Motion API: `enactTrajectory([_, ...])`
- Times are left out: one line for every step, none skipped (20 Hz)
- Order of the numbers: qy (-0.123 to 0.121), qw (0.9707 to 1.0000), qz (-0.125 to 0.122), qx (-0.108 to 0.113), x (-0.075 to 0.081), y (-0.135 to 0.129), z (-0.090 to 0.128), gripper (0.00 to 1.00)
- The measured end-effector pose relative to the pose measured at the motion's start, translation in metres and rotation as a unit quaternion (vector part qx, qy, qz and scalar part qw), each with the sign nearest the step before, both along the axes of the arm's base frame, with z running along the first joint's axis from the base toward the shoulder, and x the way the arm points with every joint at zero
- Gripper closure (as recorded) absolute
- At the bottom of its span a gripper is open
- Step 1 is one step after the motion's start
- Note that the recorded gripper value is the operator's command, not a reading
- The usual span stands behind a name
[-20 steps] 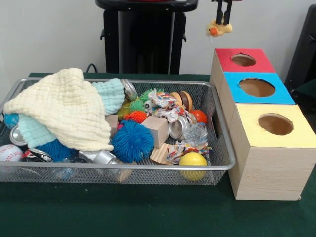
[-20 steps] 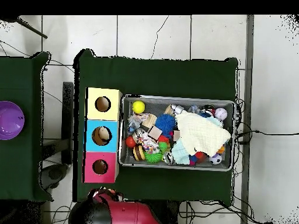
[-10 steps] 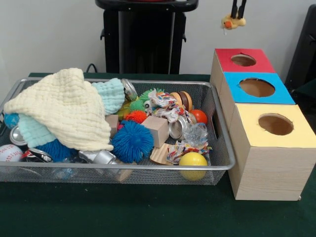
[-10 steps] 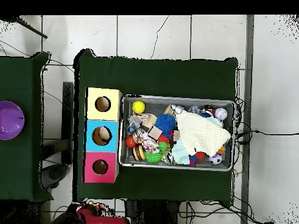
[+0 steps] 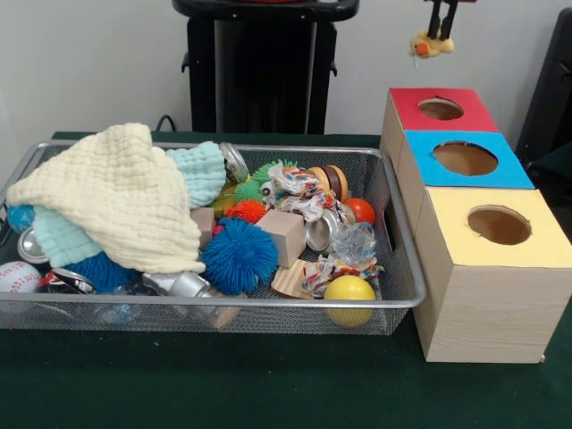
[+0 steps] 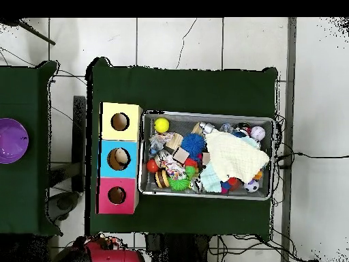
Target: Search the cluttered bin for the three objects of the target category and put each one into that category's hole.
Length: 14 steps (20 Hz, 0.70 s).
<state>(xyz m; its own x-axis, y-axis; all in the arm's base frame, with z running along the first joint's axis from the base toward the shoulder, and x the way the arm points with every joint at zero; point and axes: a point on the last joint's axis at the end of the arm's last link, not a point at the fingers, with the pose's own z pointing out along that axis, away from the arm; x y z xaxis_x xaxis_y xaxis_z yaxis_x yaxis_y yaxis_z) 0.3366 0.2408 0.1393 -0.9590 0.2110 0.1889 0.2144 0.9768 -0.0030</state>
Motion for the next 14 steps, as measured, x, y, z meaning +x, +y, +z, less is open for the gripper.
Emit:
enactTrajectory([-0.006, 1.0, -0.004, -0.001, 0.003, -0.003, -0.003, 1.0])
enactTrajectory([-0.009, 0.9999, -0.005, -0.002, 0.004, -0.004, -0.004, 1.0])
enactTrajectory([-0.018, 0.9998, -0.009, -0.003, 0.008, -0.006, -0.007, 1.0])
enactTrajectory([-0.024, 0.9997, -0.011, -0.003, 0.01, -0.008, -0.008, 1.0])
enactTrajectory([-0.03, 0.9995, -0.013, -0.004, 0.012, -0.009, -0.01, 1.0])
enactTrajectory([-0.036, 0.9992, -0.014, -0.005, 0.014, -0.01, -0.011, 1.0])
enactTrajectory([-0.041, 0.999, -0.015, -0.005, 0.016, -0.011, -0.011, 1.0])
enactTrajectory([-0.058, 0.9982, -0.018, -0.007, 0.021, -0.013, -0.014, 1.0])
enactTrajectory([-0.062, 0.9979, -0.019, -0.007, 0.022, -0.014, -0.015, 1.0])
enactTrajectory([-0.065, 0.9976, -0.019, -0.008, 0.023, -0.014, -0.015, 1.0])
enactTrajectory([-0.072, 0.9972, -0.02, -0.008, 0.025, -0.015, -0.017, 1.0])
enactTrajectory([-0.075, 0.997, -0.02, -0.009, 0.025, -0.015, -0.018, 1.0])
enactTrajectory([-0.076, 0.9969, -0.02, -0.009, 0.026, -0.015, -0.018, 1.0])
enactTrajectory([-0.077, 0.9968, -0.019, -0.01, 0.026, -0.015, -0.019, 1.0])
